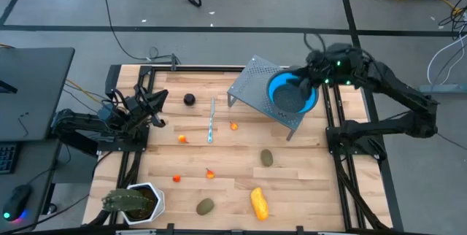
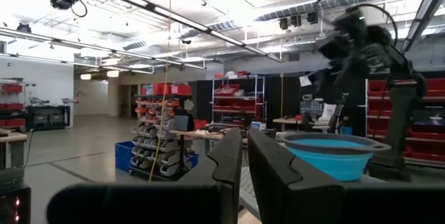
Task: Pick & Place Fruit
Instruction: Put the brown kiwi in the blue strainer bowl on the shelf
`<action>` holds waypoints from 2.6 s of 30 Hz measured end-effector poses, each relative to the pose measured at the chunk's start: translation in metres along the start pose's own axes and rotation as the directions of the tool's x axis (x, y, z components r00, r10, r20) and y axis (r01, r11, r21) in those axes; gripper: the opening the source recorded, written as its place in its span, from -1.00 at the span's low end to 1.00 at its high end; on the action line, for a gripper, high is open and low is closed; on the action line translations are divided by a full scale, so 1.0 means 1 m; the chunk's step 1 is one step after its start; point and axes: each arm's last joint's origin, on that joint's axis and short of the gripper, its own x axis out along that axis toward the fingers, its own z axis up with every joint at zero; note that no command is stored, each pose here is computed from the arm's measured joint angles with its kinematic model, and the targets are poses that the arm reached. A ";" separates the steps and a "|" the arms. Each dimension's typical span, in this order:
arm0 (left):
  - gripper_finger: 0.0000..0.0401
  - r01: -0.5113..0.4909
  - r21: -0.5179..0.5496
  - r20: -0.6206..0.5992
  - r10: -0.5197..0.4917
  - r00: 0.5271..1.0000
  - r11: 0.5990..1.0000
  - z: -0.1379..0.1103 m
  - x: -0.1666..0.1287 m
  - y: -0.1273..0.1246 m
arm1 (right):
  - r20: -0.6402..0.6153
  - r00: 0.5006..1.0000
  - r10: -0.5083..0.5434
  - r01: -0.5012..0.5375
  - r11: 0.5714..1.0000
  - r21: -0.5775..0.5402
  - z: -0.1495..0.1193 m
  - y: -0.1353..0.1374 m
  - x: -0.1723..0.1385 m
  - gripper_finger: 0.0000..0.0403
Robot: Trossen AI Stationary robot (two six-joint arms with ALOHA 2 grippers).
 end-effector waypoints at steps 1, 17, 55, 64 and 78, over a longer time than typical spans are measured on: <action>-0.84 0.000 0.002 -0.002 0.000 1.000 1.000 0.000 0.000 0.000 | 0.023 0.999 0.037 -0.037 0.999 -0.029 -0.001 0.007 0.004 0.06; -0.84 0.024 0.030 -0.165 -0.018 0.986 0.999 -0.005 0.001 -0.002 | 0.292 0.946 0.144 -0.031 0.933 -0.359 -0.046 0.090 0.065 0.06; -0.10 0.187 -0.057 -0.773 -0.162 0.614 0.981 -0.020 0.068 -0.080 | 0.041 0.892 0.450 -0.349 0.744 -0.570 -0.095 0.127 0.118 0.06; -0.15 0.269 0.020 -0.761 -0.160 0.629 0.963 -0.017 0.062 -0.088 | -0.108 0.931 0.349 -0.349 0.760 -0.548 -0.145 0.157 0.149 0.06; -0.16 0.322 0.178 -0.524 -0.188 0.831 0.930 0.009 0.081 -0.096 | -0.143 0.961 0.236 -0.258 0.954 -0.155 -0.177 0.176 0.141 0.47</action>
